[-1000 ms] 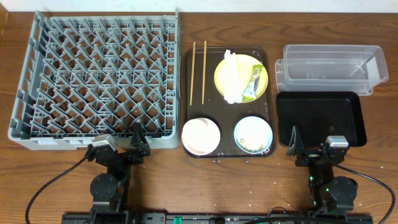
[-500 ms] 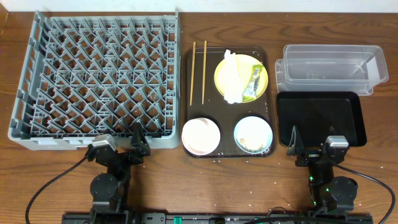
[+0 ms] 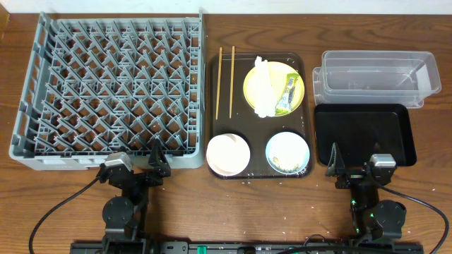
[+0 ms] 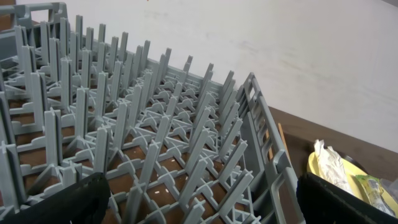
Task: Sort waste into correct bins and load items into the dishwasher
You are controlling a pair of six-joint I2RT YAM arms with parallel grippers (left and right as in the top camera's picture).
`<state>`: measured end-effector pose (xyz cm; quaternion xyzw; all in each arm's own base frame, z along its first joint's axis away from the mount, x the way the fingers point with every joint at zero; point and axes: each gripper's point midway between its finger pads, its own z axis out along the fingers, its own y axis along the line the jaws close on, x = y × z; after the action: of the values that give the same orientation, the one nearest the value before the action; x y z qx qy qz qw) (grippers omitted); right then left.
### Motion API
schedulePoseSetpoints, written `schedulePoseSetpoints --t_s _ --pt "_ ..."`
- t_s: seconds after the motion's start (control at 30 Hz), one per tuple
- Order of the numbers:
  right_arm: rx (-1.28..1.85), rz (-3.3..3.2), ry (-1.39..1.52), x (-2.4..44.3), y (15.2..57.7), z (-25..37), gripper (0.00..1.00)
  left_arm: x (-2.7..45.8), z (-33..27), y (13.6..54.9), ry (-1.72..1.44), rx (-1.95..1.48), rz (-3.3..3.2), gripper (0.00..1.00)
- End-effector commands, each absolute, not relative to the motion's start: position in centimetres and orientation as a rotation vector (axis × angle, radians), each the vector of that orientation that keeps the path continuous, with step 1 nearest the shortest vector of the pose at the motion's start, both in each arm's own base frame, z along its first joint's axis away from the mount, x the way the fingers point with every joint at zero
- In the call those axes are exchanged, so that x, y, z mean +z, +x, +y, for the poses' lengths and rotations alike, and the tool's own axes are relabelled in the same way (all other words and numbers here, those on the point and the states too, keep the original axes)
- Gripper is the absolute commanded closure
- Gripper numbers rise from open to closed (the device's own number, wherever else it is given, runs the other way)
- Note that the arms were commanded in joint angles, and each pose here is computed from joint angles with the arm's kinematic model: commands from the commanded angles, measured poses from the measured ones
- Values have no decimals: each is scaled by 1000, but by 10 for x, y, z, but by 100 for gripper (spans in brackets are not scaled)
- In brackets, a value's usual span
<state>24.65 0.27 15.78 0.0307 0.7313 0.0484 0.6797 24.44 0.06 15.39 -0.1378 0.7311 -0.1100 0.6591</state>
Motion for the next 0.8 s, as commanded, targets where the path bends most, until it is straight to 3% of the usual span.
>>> schedulePoseSetpoints --t_s 0.0,0.23,0.43,0.77 --pt "87 1643 71 157 246 -1 1 136 1 244 -315 -238 1704 4" --pt "75 1613 80 164 247 -3 1 143 -8 245 -281 -289 1684 4" --pt "312 1608 73 167 245 24 1 175 -24 245 -187 -381 1571 3" --pt "416 1452 -69 259 228 48 1 278 -25 232 -156 -393 1448 4"
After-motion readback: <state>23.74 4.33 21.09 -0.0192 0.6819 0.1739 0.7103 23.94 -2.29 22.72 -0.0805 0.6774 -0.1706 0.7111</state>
